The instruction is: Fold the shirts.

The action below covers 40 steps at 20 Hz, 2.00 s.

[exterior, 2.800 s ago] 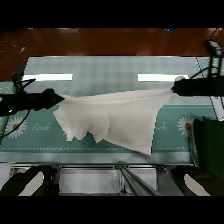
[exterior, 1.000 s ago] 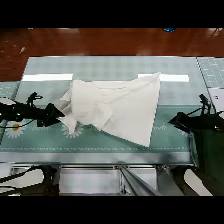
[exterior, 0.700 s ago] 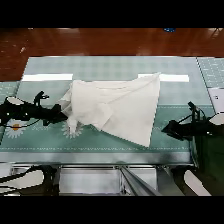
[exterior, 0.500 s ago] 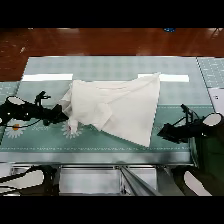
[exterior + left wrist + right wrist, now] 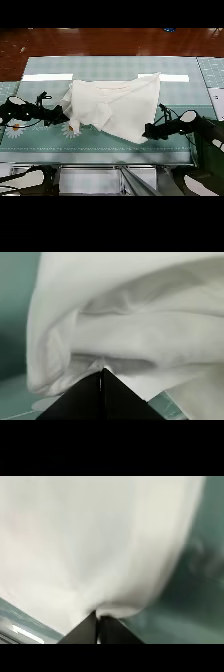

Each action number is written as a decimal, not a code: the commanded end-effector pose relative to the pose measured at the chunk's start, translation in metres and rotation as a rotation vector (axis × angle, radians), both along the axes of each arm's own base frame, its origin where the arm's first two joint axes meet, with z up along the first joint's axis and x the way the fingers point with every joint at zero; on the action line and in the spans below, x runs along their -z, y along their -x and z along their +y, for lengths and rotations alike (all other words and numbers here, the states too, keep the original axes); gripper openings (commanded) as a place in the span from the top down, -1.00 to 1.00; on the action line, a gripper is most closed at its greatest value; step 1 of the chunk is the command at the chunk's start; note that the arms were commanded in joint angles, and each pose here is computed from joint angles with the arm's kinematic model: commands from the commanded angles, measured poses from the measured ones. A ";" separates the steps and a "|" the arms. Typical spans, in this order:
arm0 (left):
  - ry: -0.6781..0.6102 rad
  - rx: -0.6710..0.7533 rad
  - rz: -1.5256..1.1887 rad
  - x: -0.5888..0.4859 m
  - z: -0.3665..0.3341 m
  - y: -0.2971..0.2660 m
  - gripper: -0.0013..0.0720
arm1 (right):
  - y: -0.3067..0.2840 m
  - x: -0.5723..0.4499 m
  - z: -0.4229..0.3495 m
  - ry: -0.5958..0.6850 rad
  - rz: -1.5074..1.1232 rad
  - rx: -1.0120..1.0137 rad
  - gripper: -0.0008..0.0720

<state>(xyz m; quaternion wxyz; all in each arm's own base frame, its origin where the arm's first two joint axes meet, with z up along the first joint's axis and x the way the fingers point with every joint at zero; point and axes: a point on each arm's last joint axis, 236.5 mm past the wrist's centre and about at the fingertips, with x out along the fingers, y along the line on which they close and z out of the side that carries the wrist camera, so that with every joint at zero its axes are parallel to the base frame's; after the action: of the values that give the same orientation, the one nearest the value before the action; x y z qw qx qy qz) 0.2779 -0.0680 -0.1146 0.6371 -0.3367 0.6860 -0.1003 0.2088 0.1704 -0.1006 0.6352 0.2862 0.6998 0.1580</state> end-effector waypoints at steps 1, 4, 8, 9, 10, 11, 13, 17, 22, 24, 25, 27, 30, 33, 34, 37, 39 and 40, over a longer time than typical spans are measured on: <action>0.036 0.014 0.013 -0.012 0.002 0.001 0.93 | -0.036 -0.026 0.021 -0.077 -0.119 -0.032 0.90; 0.085 -0.007 -0.087 -0.053 0.022 -0.019 0.93 | -0.070 -0.057 -0.001 -0.050 -0.197 -0.049 0.91; 0.226 -0.184 -0.466 -0.166 0.049 -0.073 0.93 | -0.136 -0.132 -0.053 -0.011 -0.420 0.065 0.91; 0.257 -0.215 -0.567 -0.199 0.053 -0.082 0.93 | -0.148 -0.155 -0.066 0.002 -0.484 0.091 0.91; 0.282 -0.227 -0.650 -0.228 0.055 -0.086 0.93 | -0.158 -0.181 -0.076 0.015 -0.552 0.110 0.91; 0.298 -0.226 -0.730 -0.257 0.053 -0.087 0.93 | -0.165 -0.210 -0.086 0.033 -0.625 0.123 0.91; 0.303 -0.201 -0.877 -0.312 0.047 -0.084 0.93 | -0.169 -0.271 -0.102 0.075 -0.772 0.134 0.91; 0.249 -0.153 -1.168 -0.425 0.036 -0.066 0.93 | -0.155 -0.396 -0.134 0.174 -1.075 0.200 0.91; 0.040 -0.110 -1.544 -0.563 0.016 -0.013 0.93 | -0.103 -0.511 -0.142 0.298 -1.369 0.247 0.91; -0.074 -0.086 -1.686 -0.608 -0.001 0.017 0.93 | -0.075 -0.550 -0.138 0.353 -1.486 0.262 0.91; -0.156 -0.089 -1.733 -0.625 -0.007 0.031 0.93 | -0.061 -0.568 -0.137 0.396 -1.538 0.265 0.91; -0.350 -0.113 -1.790 -0.647 -0.013 0.057 0.93 | -0.033 -0.596 -0.134 0.472 -1.619 0.279 0.91; -0.613 -0.147 -1.853 -0.672 -0.020 0.103 0.93 | 0.007 -0.617 -0.134 0.583 -1.684 0.309 0.91; -0.765 -0.225 -1.921 -0.695 -0.008 0.160 0.93 | 0.033 -0.611 -0.134 0.646 -1.668 0.328 0.91; -0.768 -0.260 -1.934 -0.700 0.000 0.175 0.93 | 0.039 -0.611 -0.131 0.641 -1.672 0.316 0.91; -0.747 -0.309 -1.855 -0.687 0.026 0.181 0.93 | 0.044 -0.600 -0.124 0.600 -1.643 0.265 0.91; -0.782 -0.314 -1.720 -0.661 0.047 0.163 0.93 | 0.044 -0.586 -0.135 0.623 -1.577 0.277 0.91; -0.795 -0.312 -1.644 -0.644 0.055 0.148 0.93 | 0.041 -0.580 -0.139 0.630 -1.548 0.284 0.91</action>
<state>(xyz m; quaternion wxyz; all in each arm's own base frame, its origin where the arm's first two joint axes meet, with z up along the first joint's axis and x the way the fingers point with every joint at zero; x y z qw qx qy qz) 0.1174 -0.0520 0.5582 0.9929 0.0132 -0.1113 -0.0401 0.1702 0.0437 0.4958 0.9988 -0.0137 0.0025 0.0470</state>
